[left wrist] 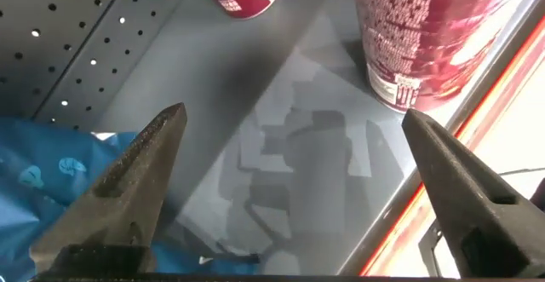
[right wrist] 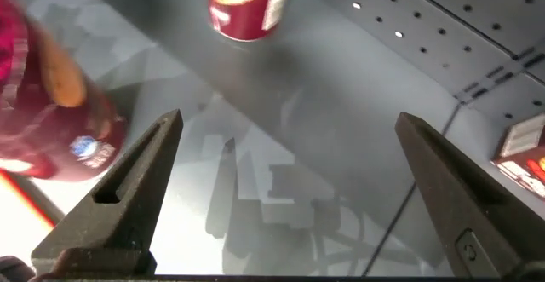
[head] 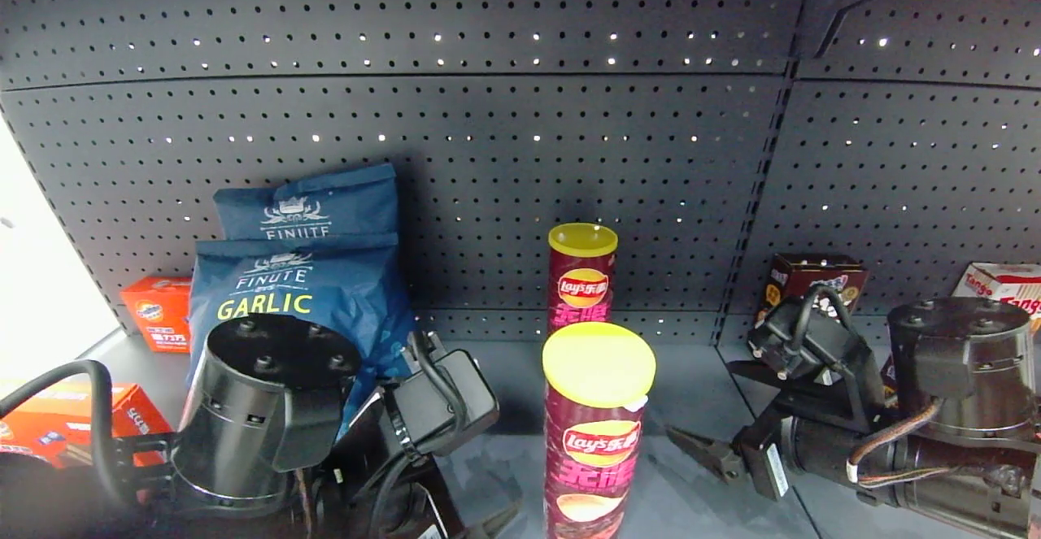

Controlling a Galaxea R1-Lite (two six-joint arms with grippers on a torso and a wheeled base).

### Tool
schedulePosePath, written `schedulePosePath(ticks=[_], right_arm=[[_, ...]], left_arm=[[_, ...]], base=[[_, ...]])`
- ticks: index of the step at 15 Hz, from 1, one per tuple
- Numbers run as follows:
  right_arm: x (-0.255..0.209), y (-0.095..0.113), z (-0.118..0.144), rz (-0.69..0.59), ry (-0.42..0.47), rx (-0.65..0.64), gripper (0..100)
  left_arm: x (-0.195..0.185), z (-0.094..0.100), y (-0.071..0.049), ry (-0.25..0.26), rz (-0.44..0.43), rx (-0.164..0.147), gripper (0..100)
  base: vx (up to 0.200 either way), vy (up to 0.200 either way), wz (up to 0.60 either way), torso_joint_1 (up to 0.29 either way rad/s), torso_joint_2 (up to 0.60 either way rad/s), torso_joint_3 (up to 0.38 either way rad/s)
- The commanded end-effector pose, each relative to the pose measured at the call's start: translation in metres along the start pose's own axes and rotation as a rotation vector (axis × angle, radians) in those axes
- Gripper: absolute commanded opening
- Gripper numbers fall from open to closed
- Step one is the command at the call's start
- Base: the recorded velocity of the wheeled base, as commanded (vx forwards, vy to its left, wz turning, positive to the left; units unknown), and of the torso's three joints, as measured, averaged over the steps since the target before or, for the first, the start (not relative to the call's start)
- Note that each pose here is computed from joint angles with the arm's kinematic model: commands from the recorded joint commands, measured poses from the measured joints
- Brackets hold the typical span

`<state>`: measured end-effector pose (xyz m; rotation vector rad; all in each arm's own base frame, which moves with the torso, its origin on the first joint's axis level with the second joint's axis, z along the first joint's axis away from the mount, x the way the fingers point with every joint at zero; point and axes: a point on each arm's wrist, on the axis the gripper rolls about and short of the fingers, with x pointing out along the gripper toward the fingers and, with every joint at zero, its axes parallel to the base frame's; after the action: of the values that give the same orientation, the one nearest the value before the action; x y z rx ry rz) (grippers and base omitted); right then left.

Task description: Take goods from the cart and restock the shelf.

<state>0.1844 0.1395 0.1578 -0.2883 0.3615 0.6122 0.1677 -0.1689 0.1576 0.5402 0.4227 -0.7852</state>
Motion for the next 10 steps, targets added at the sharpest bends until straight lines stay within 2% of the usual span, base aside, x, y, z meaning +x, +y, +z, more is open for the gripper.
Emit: schedulePosePath(ticks=[1, 10], right_arm=[[0.0, 0.002, 0.001, 0.008, -0.004, -0.004, 100], [0.001, 0.002, 0.0, 0.009, 0.002, -0.004, 100]], left_arm=[[0.001, 0.0, 0.0, 0.002, 0.001, -0.001, 100], [0.018, 0.011, 0.003, -0.009, 0.005, 0.0, 100]], base=[[0.0, 0.0, 0.0, 0.0, 0.0, 0.0], [0.0, 0.0, 0.0, 0.0, 0.0, 0.0]])
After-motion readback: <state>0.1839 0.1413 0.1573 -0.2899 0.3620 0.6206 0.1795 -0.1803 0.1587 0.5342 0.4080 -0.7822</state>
